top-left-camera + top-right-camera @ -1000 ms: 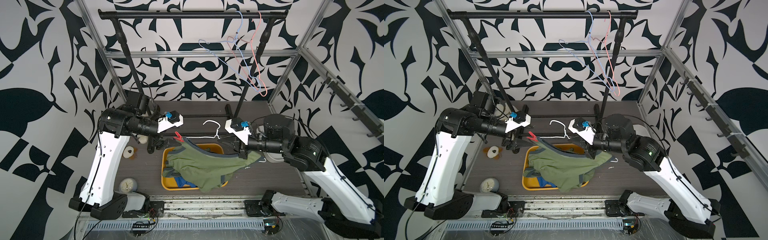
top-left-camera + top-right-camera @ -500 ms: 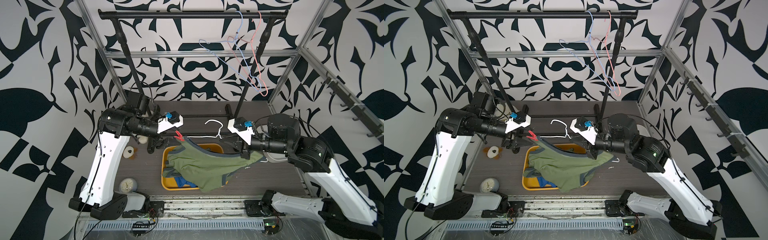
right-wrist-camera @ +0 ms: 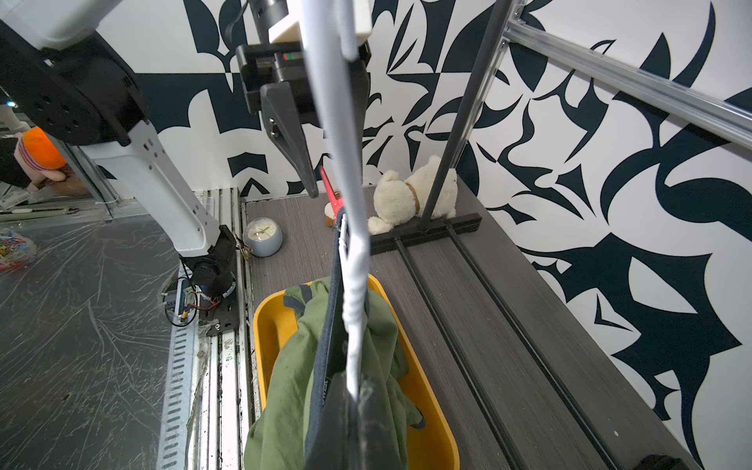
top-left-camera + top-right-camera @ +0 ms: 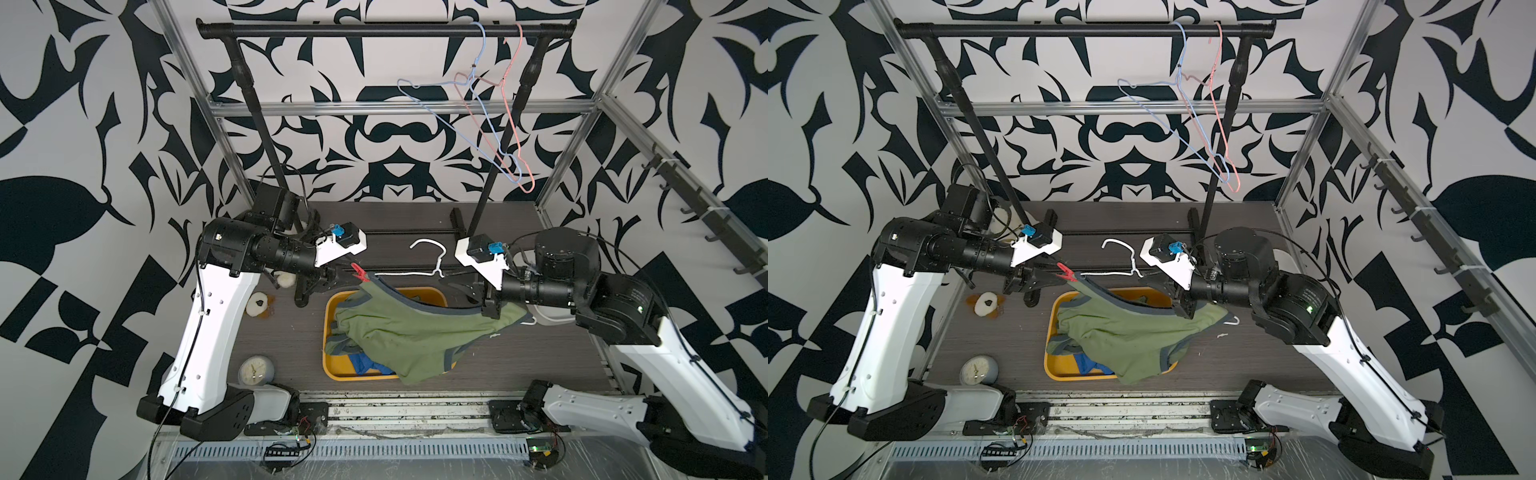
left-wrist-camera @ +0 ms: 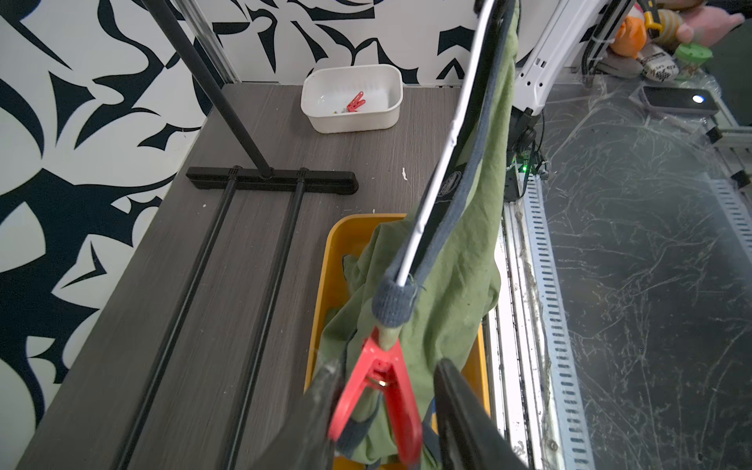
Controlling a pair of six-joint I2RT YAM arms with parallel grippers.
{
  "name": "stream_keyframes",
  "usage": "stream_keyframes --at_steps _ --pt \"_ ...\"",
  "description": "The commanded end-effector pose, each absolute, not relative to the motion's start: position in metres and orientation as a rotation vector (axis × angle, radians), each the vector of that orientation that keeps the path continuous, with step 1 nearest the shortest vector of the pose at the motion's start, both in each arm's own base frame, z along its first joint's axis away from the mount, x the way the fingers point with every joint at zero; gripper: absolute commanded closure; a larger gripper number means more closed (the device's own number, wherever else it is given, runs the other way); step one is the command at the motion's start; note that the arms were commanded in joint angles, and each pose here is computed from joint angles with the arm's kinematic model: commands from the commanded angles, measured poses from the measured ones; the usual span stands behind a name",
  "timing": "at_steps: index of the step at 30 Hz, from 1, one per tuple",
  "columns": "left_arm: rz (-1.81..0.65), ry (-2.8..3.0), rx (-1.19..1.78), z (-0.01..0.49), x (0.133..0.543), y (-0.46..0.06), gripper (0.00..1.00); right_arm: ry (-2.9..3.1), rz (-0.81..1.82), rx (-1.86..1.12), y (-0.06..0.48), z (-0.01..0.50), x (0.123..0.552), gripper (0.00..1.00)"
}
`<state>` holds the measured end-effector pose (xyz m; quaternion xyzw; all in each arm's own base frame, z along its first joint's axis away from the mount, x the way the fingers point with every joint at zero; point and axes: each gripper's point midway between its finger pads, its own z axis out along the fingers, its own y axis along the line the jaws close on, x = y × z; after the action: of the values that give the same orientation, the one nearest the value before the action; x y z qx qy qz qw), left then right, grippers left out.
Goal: Remove the clothespins securing tank tops to the hanger
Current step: Remove the clothespin from the hanger.
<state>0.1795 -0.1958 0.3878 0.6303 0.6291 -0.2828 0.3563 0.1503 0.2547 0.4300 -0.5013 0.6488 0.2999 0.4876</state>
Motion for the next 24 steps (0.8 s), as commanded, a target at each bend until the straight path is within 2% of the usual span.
stream_keyframes --at_steps 1,4,8,13,24 --pt "-0.746 1.626 1.627 0.389 0.174 -0.195 0.64 1.483 0.722 -1.177 0.249 0.461 0.147 1.00" --pt "-0.746 1.631 1.627 0.387 0.174 -0.195 0.66 1.480 0.720 -1.175 0.248 0.462 0.147 1.00" --pt "-0.741 1.636 1.628 0.386 0.175 -0.195 0.76 1.482 0.716 -1.174 0.248 0.463 0.148 1.00" --pt "-0.718 1.648 1.603 0.388 0.180 -0.194 0.82 1.490 0.708 -1.175 0.249 0.462 0.150 1.00" --pt "-0.737 1.617 1.533 0.411 0.176 -0.197 0.98 1.529 0.709 -1.186 0.260 0.452 0.160 1.00"
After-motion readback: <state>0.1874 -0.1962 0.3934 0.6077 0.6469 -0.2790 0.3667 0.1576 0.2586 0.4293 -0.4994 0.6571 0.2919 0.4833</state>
